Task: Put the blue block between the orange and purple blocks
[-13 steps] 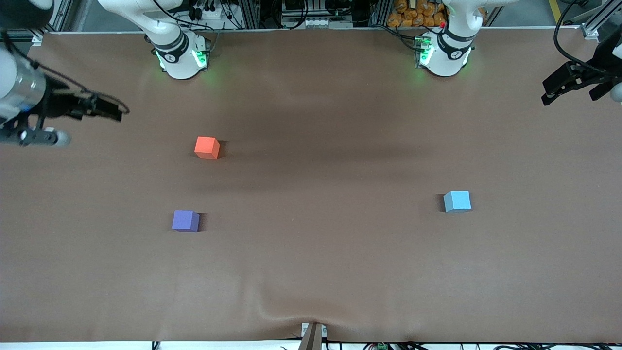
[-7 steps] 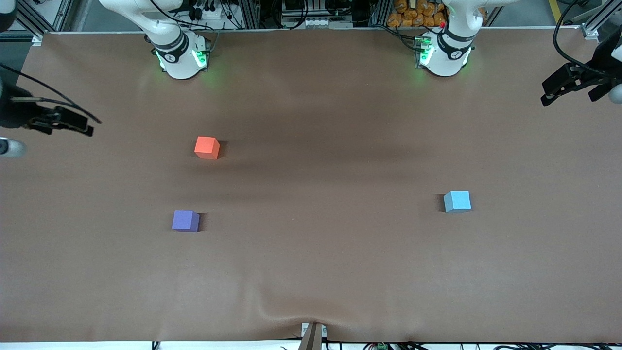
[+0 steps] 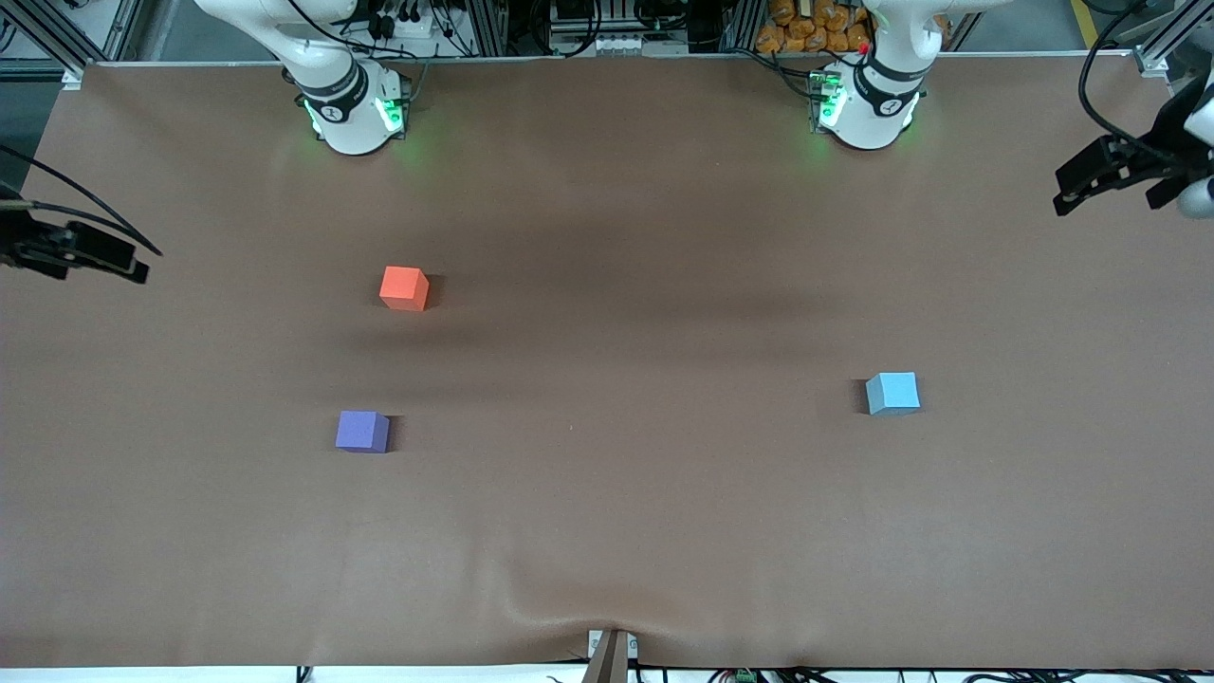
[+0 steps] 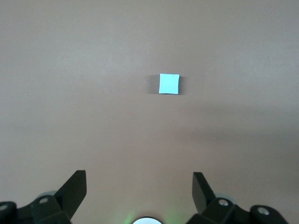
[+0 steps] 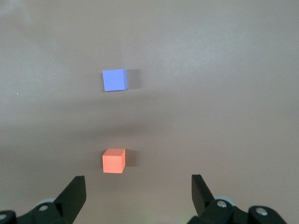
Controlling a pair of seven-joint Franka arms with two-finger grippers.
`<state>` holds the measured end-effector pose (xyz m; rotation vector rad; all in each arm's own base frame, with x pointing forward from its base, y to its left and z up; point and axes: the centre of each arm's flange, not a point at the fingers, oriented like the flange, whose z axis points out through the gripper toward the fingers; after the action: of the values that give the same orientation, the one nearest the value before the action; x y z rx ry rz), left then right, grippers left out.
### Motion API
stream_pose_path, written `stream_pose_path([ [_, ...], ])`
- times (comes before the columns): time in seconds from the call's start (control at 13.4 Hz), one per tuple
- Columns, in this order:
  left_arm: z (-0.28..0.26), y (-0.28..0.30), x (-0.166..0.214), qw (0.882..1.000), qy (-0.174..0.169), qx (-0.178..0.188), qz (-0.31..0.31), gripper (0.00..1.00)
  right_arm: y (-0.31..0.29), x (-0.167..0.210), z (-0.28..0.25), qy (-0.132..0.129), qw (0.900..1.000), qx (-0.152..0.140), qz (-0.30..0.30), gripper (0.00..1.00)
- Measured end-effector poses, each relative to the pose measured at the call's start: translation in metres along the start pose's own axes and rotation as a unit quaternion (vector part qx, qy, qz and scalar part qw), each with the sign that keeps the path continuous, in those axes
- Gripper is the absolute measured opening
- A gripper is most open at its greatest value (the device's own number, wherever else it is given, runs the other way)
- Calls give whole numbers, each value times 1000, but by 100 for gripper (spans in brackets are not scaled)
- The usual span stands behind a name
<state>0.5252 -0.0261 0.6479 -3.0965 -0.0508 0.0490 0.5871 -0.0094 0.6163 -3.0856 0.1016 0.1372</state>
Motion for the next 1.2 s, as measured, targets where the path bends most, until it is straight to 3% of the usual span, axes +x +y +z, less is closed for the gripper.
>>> stream_pose_path([
  [0.3,73,7,30,1000,7,-3,7,100,-8,10,23,-24,1000,-6,-7,100],
  [0.67,215,21,45,997,69,-13,19,100,-7,19,45,-41,999,-8,-6,100],
  [0.9,310,27,62,997,67,-24,20,100,-3,16,40,-46,999,-9,-2,100],
  [1.05,365,31,69,998,46,-28,21,100,1,9,36,-55,998,-10,1,100],
  [1.2,390,33,75,999,35,-31,21,100,1,2,34,-59,998,-10,1,100],
])
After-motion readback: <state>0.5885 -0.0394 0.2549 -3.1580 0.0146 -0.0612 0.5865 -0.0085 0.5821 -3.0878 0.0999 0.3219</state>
